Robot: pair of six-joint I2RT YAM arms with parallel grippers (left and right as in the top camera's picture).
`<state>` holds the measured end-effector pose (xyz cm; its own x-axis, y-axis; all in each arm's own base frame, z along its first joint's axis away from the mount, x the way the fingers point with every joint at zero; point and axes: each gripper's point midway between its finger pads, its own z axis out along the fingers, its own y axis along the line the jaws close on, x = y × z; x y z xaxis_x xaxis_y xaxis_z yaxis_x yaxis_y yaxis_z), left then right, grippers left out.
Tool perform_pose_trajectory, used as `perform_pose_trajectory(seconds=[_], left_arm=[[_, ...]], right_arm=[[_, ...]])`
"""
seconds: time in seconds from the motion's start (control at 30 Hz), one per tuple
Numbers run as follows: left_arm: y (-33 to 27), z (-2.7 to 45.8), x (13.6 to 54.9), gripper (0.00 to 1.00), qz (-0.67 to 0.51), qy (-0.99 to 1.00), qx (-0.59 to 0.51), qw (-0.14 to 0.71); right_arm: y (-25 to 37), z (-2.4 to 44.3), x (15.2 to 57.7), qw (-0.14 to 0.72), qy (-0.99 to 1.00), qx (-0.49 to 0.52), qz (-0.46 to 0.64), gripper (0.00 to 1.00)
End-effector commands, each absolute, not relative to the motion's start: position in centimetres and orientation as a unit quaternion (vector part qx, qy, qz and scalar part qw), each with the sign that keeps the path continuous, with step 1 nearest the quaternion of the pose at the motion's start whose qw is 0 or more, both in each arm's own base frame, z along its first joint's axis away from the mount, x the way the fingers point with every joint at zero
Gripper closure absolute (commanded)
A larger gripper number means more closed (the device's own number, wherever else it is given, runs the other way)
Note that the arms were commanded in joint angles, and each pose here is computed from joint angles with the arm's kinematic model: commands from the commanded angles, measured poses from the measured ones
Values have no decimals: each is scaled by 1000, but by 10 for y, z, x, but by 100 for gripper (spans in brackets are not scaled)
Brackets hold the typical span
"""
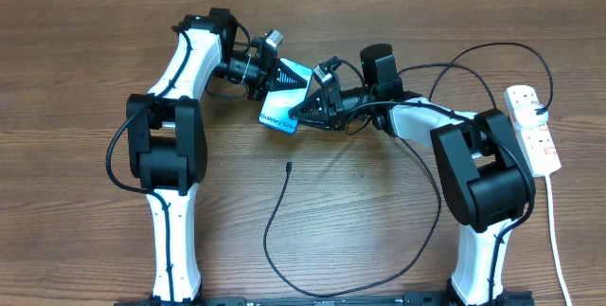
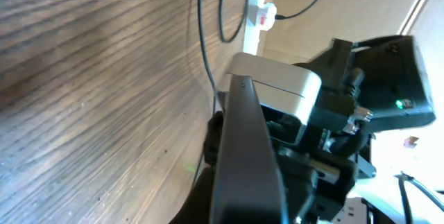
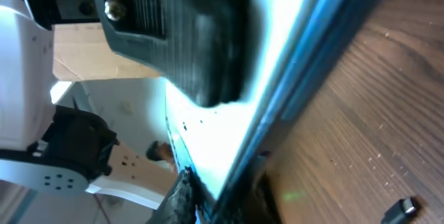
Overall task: Plug charger to phone and switch on socket
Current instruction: 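Lift the phone off the table with both grippers, then release the phone from the right gripper and move right gripper down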
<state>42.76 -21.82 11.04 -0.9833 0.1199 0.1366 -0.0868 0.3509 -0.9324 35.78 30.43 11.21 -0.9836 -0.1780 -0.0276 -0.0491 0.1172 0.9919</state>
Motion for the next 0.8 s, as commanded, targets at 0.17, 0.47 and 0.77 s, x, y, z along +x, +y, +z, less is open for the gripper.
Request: perform_pose_trajectory(seconds=[0.17,0.47,0.77], left_arm=[[-231,135,418,79,606,-785,7,124],[-234,137,404,79,604,-786,-12,131],[-234,140,393,83,607,-783,-30,134]], right_arm=[[304,117,358,44,-741,87,-664,96],[289,119,368,46,-739,67,-668,96],[280,119,374,57,-741,37,-668,96]])
